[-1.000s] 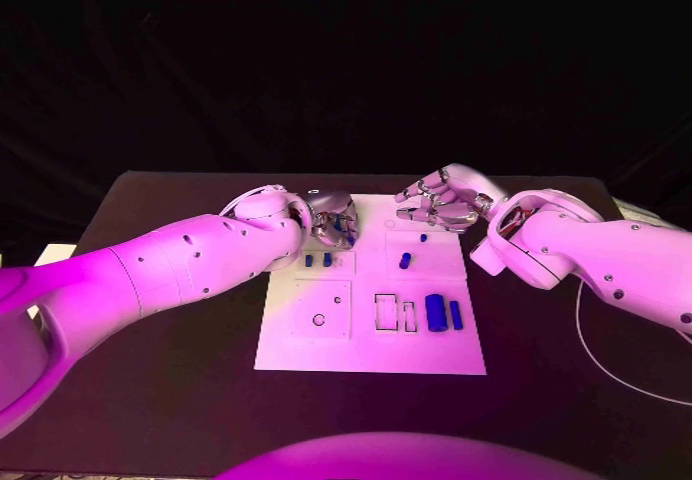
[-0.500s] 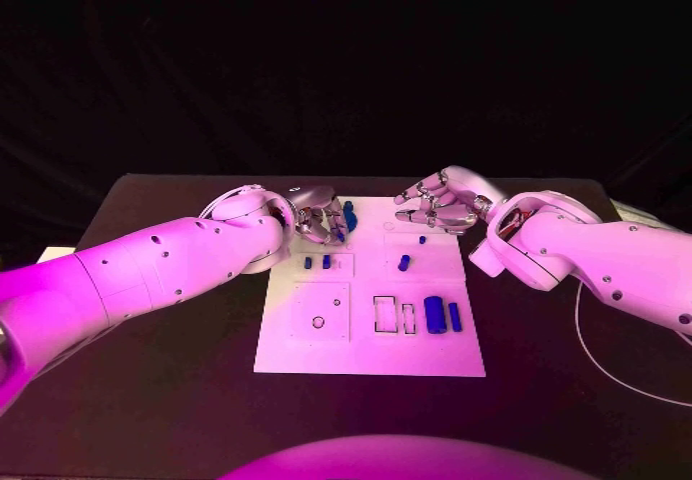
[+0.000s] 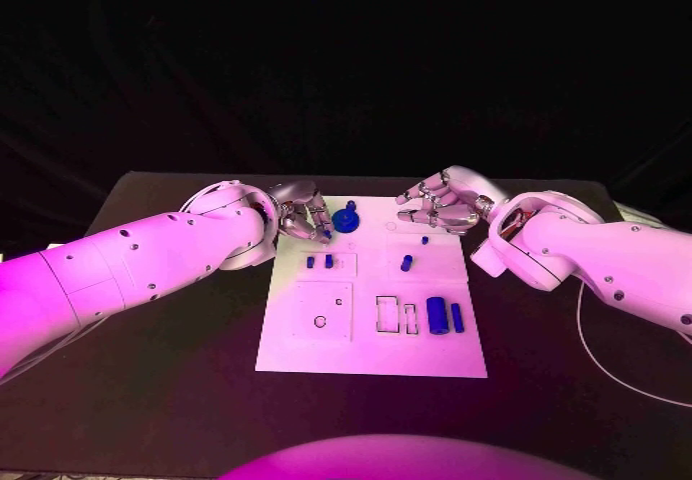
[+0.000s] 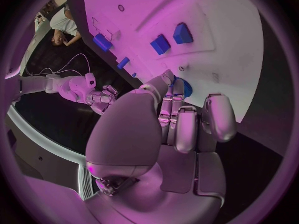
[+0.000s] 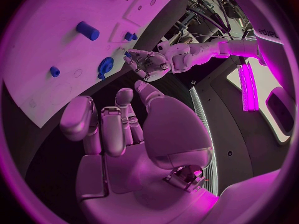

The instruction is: Assemble the parts on the task board

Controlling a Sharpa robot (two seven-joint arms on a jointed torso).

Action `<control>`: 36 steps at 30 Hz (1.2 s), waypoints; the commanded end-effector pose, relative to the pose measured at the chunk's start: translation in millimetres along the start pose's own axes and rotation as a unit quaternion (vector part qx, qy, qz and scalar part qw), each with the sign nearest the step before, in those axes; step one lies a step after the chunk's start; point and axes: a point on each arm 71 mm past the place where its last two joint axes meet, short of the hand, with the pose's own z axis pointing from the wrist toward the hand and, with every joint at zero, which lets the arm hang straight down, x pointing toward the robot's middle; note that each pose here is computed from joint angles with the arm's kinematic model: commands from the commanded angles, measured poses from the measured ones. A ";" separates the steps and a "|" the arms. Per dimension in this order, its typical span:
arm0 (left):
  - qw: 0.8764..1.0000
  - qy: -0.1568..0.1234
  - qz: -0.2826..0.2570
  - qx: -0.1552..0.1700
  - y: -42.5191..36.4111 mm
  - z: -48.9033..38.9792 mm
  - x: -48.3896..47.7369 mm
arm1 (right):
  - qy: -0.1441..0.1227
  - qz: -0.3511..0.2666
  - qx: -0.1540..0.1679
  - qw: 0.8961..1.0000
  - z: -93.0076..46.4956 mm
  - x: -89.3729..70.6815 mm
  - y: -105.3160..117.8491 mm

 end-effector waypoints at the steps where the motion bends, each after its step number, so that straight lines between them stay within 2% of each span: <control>1: 1.000 0.025 0.004 -0.012 2.9 0.6 3.9 | 0.007 0.000 -0.003 1.000 0.1 1.5 0.2; 13: 0.999 0.027 0.014 -0.021 9.6 1.9 5.0 | 0.008 0.000 -0.002 1.000 0.1 2.1 -0.2; 36: 0.999 0.042 0.018 -0.021 5.0 8.2 12.4 | 0.010 0.001 -0.003 1.000 0.5 2.8 0.2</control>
